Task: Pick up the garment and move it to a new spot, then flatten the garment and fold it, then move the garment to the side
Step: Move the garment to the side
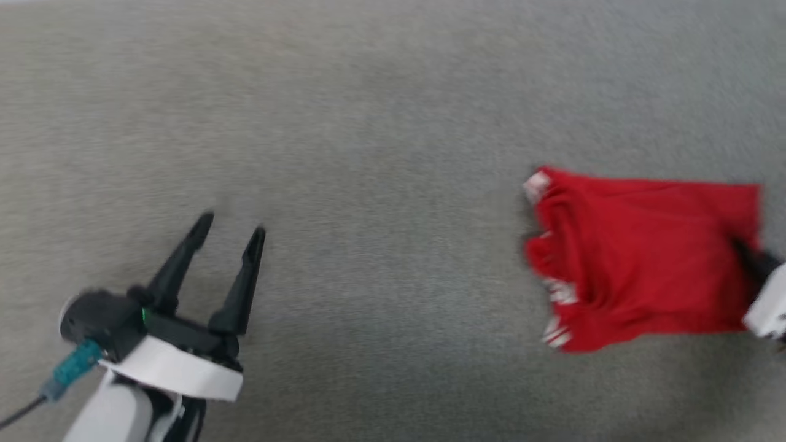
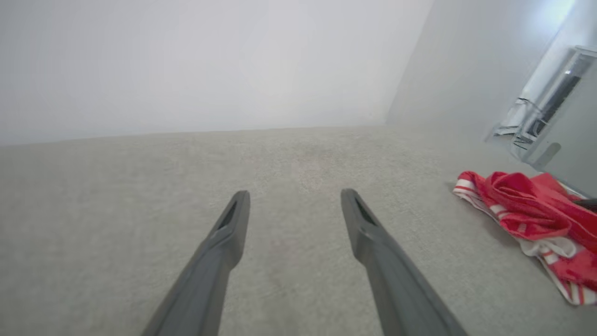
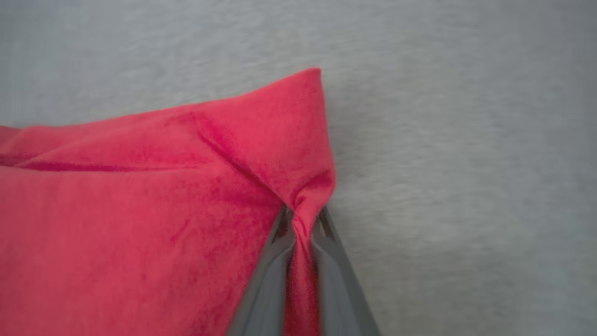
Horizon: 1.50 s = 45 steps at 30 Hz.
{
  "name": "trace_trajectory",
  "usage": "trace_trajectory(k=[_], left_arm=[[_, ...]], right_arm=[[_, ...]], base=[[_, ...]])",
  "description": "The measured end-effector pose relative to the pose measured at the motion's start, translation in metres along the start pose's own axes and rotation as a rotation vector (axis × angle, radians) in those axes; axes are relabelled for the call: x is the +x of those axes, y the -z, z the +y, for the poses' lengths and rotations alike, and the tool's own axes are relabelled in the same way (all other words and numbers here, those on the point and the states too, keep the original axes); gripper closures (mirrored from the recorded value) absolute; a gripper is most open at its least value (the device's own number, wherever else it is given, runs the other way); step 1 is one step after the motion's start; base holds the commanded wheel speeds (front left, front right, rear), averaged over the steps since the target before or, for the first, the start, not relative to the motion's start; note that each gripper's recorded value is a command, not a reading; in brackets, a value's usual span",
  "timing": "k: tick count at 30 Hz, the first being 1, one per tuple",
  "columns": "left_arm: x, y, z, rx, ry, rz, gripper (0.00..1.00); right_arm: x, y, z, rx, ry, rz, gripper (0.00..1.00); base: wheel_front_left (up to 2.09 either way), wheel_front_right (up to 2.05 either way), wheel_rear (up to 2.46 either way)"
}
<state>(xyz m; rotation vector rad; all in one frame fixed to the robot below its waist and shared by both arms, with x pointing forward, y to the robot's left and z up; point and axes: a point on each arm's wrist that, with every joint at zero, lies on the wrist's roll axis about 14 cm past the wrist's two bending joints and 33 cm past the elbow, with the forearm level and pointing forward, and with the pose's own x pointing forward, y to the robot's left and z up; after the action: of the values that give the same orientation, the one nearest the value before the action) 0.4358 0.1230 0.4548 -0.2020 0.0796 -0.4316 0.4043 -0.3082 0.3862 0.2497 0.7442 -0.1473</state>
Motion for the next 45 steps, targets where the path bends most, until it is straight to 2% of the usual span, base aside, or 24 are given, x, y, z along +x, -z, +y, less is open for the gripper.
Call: trace_trajectory(k=[8,16,24,33,34,36,41,45], left_arm=[[0.064,-0.003,-0.023,0.046,0.216,-0.037,0.0],[0.115,-0.009,-0.04,0.087,0.373,-0.113,0.0],[0.131,-0.006,-0.037,0.096,0.411,-0.134,0.0],[0.126,-0.001,-0.023,0.111,0.378,-0.112,0.0],[0.126,-0.002,-0.022,0.11,0.374,-0.113,0.0],[0.124,-0.006,-0.023,0.107,0.365,-0.121,0.0],[0.115,-0.015,-0.022,0.088,0.318,-0.128,0.0],[0.099,-0.024,-0.021,0.059,0.258,-0.131,0.0]], right_arm=[[-0.016,-0.049,-0.092,0.104,0.263,-0.188,1.0],[-0.035,-0.089,-0.165,0.076,0.53,-0.33,1.0],[-0.027,-0.109,-0.183,0.027,0.658,-0.457,1.0],[0.0,-0.102,-0.181,-0.039,0.668,-0.444,1.0],[0.001,-0.101,-0.182,-0.045,0.671,-0.438,0.87],[0.001,-0.101,-0.183,-0.063,0.672,-0.437,0.0],[0.003,-0.12,-0.162,-0.153,0.61,-0.469,0.0],[0.014,-0.115,-0.123,-0.262,0.494,-0.435,0.0]], base=[[0.0,0.0,0.0],[0.0,0.0,0.0],[0.0,0.0,0.0],[0.0,0.0,0.0],[0.0,0.0,0.0],[0.0,0.0,0.0],[0.0,0.0,0.0],[0.0,0.0,0.0]])
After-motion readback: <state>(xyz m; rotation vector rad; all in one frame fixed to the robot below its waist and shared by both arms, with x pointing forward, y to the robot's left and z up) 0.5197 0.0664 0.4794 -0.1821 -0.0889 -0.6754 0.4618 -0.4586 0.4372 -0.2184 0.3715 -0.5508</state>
